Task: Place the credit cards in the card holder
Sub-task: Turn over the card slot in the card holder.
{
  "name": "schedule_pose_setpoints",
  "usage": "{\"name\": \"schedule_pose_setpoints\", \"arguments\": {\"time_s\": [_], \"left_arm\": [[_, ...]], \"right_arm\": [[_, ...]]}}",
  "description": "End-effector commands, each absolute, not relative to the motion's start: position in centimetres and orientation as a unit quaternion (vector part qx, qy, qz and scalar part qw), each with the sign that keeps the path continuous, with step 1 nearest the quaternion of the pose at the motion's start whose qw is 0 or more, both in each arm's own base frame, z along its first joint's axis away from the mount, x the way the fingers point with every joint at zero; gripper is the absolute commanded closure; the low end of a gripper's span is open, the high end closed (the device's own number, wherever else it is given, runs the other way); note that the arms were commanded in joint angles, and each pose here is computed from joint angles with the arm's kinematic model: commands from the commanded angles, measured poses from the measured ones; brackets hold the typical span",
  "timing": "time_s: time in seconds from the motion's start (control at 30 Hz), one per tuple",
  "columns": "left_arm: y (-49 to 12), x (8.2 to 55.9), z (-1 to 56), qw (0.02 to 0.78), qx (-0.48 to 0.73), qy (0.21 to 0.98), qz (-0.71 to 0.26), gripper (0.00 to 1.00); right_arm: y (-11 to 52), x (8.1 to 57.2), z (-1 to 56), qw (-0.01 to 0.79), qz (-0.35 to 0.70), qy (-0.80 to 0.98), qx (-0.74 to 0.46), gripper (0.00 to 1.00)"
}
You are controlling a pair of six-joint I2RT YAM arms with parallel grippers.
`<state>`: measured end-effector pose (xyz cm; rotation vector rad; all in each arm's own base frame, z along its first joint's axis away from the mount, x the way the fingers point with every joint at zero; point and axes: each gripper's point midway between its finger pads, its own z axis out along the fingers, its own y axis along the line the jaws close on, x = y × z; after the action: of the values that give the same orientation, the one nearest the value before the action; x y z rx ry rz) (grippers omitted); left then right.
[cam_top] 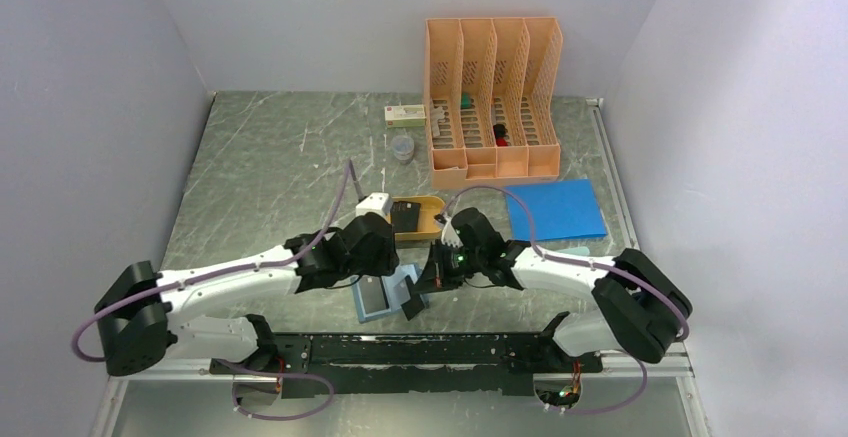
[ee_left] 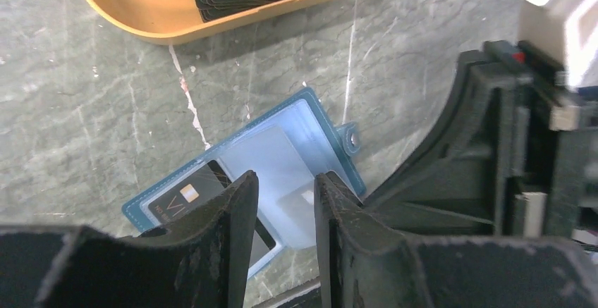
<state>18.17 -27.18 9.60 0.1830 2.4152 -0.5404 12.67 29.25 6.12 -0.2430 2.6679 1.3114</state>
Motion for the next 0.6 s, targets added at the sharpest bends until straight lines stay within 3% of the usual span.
{"name": "schedule_pose_setpoints", "arguments": {"time_s": [0.0, 0.27, 0.57], "left_arm": [[-25.3, 18.2, 11.5, 0.344, 0.045, 0.916, -0.203, 0.60], [-23.8, 17.0, 11.8, 0.363, 0.011, 0.895, -0.259, 0.60], [-22.4, 16.6, 6.9, 0.340, -0.011, 0.915, -0.217, 0.65]], "right_arm": [[31.0, 13.1, 7.2, 0.090, 0.454, 0.880, -0.105, 1.00], [34.2, 13.2, 5.8, 0.076, 0.434, 0.887, -0.140, 1.00], [34.7, 13.6, 4.6, 0.079, 0.404, 0.899, -0.149, 1.00]]}}
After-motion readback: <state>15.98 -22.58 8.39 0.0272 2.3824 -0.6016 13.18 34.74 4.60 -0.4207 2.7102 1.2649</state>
